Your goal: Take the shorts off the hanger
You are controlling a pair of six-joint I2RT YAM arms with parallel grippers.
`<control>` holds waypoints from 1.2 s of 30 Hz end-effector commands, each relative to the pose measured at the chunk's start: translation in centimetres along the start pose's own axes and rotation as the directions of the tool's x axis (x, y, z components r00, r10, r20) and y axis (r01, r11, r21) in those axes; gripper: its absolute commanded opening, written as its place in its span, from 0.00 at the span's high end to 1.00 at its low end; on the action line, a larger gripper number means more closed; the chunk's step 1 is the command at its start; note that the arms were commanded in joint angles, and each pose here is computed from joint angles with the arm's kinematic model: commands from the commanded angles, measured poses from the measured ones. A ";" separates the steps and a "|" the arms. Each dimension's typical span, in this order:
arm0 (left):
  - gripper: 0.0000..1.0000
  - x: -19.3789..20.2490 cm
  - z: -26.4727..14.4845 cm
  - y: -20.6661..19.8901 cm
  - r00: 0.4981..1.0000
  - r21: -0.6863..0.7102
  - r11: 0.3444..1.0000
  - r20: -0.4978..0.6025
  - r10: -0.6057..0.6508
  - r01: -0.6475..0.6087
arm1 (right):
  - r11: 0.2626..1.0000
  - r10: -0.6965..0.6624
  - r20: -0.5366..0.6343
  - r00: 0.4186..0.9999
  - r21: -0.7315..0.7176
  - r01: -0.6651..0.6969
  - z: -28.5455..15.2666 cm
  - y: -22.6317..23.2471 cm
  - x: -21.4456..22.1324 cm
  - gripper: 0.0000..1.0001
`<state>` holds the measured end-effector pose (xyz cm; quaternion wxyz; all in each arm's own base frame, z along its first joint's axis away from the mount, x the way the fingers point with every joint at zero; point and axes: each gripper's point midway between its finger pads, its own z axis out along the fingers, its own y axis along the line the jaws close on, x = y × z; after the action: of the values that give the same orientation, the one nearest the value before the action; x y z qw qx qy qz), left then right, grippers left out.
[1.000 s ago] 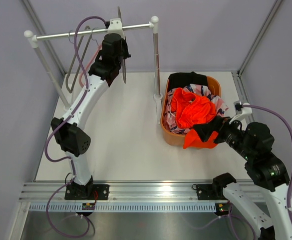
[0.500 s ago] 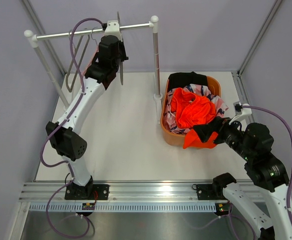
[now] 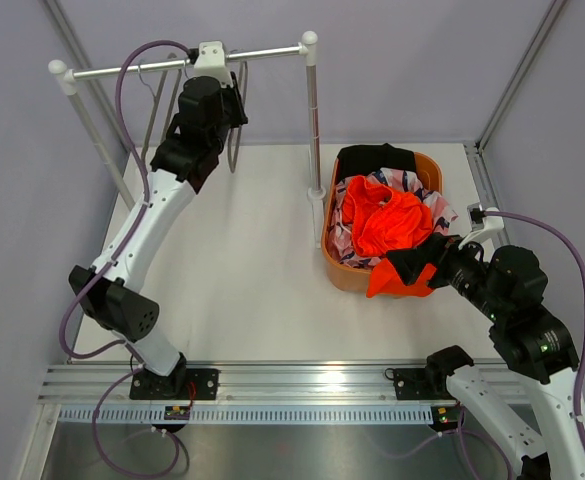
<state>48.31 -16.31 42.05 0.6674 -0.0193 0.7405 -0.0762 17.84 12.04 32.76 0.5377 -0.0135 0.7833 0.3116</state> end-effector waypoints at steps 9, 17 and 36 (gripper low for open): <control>0.68 -3.6 -6.1 -1.8 0.995 0.058 0.998 0.094 0.017 -0.022 | 1.000 -0.010 0.034 0.999 0.018 0.009 0.4 -0.3 -0.8 0.01; 0.66 -3.6 -11.0 -2.2 0.995 0.083 0.994 0.083 0.059 -0.066 | 1.000 -0.009 0.038 0.999 0.023 0.008 0.9 -0.4 -1.1 0.00; 0.57 9.2 -26.9 -7.6 0.972 0.413 0.896 -0.087 0.216 -0.162 | 0.999 -0.009 0.131 0.991 -0.038 0.014 0.7 0.4 -2.0 0.01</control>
<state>21.51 -25.04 35.66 0.5906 0.2317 0.7571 -0.1561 19.03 12.46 33.12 0.5613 -0.0111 0.7624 0.3218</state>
